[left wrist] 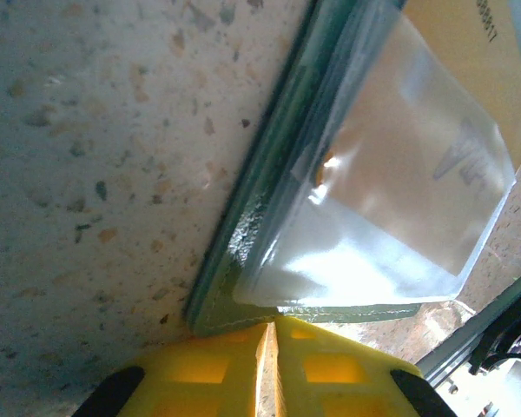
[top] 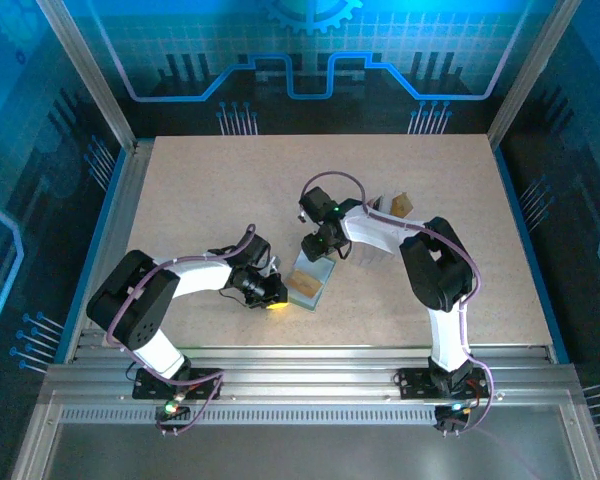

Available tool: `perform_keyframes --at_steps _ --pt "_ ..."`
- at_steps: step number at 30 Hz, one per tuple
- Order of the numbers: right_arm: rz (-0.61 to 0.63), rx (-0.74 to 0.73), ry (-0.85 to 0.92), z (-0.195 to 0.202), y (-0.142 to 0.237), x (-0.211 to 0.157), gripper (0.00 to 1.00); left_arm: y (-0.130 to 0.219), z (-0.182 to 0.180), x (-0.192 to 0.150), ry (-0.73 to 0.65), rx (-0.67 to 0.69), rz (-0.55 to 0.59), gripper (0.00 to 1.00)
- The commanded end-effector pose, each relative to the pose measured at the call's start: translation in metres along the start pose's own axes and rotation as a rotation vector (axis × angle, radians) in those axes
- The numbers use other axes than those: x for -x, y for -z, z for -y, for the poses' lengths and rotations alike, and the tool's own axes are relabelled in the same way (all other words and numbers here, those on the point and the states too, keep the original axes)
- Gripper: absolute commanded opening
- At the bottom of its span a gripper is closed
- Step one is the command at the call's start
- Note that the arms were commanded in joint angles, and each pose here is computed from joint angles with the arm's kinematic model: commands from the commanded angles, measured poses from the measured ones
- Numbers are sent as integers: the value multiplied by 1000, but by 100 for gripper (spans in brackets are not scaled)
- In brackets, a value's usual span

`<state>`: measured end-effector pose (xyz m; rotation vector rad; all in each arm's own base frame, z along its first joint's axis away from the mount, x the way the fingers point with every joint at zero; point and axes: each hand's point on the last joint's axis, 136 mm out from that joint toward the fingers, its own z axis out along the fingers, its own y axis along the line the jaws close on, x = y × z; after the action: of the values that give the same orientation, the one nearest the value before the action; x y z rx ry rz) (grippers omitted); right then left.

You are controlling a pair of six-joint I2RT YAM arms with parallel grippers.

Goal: Put the credit cards into the card holder
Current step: Close the card holder at the center of the table.

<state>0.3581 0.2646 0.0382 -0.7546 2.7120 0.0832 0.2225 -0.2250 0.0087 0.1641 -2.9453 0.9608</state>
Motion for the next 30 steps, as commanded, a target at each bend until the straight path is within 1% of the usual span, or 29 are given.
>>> perform_keyframes --at_steps 1,3,4,7,9,11,12,15,17,22,25,28,30 --pt "10 7 43 -7 0 1 59 -5 -33 12 16 127 69 12" --pt "11 13 47 -10 -2 2 56 -5 -33 13 15 125 72 12" --pt "13 9 45 -9 -3 4 51 -4 -33 13 16 125 72 12" --pt "22 -6 41 -6 0 7 31 -4 -34 13 20 129 74 12" --pt "25 -9 43 -5 4 7 20 -4 -36 14 24 131 75 12" --pt "16 -17 49 -3 8 5 5 -4 -37 15 31 134 80 12" --pt "12 -17 50 -3 12 3 0 -3 -37 17 33 136 86 12" --pt "39 30 66 -14 32 1 0 0 -35 24 32 142 104 12" --pt "53 117 65 -30 45 0 0 0 -33 28 27 140 111 12" --pt "38 357 52 -78 63 -14 0 -2 -26 36 18 133 116 11" --pt "20 468 32 -101 65 -24 0 -2 -24 39 18 126 122 12" --pt "-16 485 32 -114 58 -36 0 -3 -20 42 15 116 126 12" --pt "-36 546 15 -127 55 -43 0 -3 -18 43 16 113 129 12"
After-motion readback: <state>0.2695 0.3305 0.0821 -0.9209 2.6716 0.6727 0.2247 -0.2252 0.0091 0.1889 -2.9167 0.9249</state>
